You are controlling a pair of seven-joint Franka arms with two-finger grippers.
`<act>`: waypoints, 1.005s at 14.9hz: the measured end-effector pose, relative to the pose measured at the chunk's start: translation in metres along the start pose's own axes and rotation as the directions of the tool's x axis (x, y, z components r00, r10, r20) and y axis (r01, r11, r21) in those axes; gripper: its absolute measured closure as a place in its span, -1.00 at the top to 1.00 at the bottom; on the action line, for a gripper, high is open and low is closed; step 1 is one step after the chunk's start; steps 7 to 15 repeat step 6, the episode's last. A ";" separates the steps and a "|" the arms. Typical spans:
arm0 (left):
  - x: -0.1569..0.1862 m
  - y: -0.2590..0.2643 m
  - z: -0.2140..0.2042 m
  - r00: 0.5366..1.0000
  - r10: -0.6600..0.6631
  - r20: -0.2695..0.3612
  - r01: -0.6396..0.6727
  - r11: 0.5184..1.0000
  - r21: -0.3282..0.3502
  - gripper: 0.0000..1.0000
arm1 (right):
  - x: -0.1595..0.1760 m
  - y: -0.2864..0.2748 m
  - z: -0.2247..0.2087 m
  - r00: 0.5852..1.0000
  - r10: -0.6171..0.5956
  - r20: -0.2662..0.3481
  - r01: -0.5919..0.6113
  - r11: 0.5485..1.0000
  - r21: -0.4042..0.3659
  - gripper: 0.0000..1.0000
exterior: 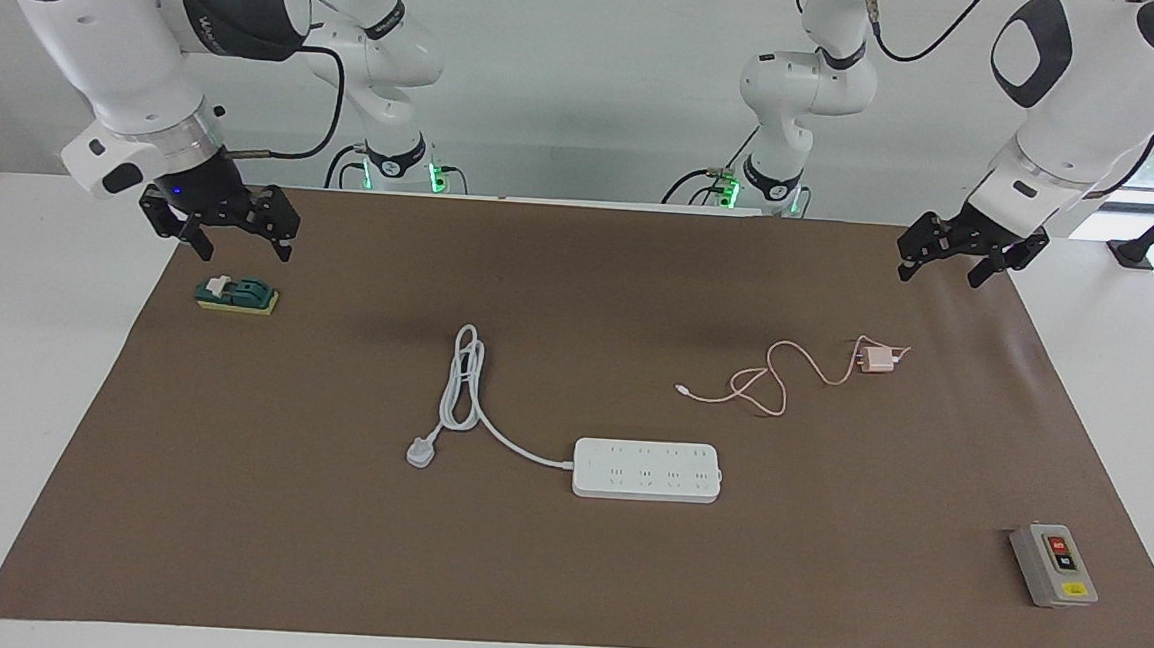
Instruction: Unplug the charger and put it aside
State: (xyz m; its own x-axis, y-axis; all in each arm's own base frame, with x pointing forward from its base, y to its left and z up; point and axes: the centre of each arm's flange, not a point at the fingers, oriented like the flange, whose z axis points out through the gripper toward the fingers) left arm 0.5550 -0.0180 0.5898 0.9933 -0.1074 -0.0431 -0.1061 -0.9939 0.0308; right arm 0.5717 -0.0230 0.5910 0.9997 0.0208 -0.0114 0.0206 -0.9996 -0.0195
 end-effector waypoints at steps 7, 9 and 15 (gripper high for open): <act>0.000 0.000 0.000 1.000 0.000 0.000 0.000 1.000 0.000 1.00 | -0.005 -0.005 -0.010 1.000 -0.009 -0.013 0.009 1.000 0.000 1.00; 0.000 0.000 0.000 1.000 0.000 0.000 0.000 1.000 0.000 1.00 | -0.005 -0.005 -0.010 1.000 -0.009 -0.013 0.009 1.000 0.000 1.00; 0.000 0.000 0.000 1.000 0.000 0.000 0.000 1.000 0.000 1.00 | -0.005 -0.005 -0.010 1.000 -0.009 -0.013 0.009 1.000 0.000 1.00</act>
